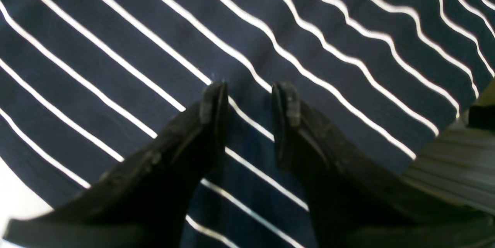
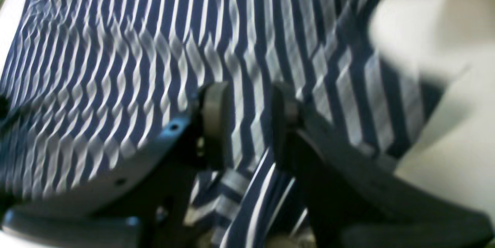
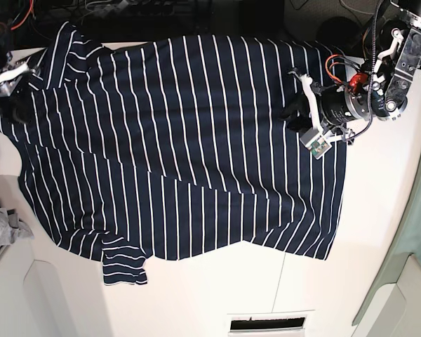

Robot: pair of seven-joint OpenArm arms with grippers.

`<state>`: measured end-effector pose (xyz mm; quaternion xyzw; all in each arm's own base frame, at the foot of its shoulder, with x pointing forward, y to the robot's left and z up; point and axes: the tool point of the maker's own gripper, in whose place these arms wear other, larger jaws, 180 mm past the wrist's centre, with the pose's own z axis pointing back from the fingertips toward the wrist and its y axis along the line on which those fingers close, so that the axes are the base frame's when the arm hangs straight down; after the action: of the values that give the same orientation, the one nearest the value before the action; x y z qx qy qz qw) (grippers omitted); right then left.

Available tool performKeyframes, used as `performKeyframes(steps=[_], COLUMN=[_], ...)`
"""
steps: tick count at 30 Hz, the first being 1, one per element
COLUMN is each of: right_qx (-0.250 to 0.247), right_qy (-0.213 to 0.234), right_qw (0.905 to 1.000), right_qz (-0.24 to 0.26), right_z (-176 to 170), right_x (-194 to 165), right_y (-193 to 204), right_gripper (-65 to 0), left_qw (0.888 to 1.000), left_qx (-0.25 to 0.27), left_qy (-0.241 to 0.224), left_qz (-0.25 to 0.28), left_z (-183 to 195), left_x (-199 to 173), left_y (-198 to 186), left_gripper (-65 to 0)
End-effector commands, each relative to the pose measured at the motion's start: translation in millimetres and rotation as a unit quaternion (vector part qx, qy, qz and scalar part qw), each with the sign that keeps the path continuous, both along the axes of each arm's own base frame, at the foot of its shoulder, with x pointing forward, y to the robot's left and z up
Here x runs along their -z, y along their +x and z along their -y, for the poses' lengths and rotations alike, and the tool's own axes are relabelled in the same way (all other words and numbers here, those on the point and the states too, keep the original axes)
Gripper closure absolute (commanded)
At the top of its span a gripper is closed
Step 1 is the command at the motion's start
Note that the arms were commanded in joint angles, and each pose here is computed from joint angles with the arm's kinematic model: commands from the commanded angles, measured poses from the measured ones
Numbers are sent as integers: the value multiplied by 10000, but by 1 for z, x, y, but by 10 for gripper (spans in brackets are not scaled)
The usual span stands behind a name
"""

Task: Layout the t-shirt on the table in an organized manner, then fold the t-shirt properly
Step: 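Pull the shirt collar corner outward with the right gripper, then drag the grasped fabric with the left gripper away from the right gripper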

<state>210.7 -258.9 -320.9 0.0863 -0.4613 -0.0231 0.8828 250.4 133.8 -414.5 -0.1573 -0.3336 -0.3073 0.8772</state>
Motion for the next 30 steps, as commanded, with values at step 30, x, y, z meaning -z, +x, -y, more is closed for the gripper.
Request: performKeyframes(steps=[30], right_qx=[265], right_qy=[565], right_qw=[9943], right_qz=[-863], right_z=[19], right_x=[119], right_y=[116], right_gripper=[0], left_qw=[9831], left_qx=[-1692], left_qy=[532], left_qz=[-455], left_z=[-82], left_x=[58], left_y=[66], left_gripper=[-53])
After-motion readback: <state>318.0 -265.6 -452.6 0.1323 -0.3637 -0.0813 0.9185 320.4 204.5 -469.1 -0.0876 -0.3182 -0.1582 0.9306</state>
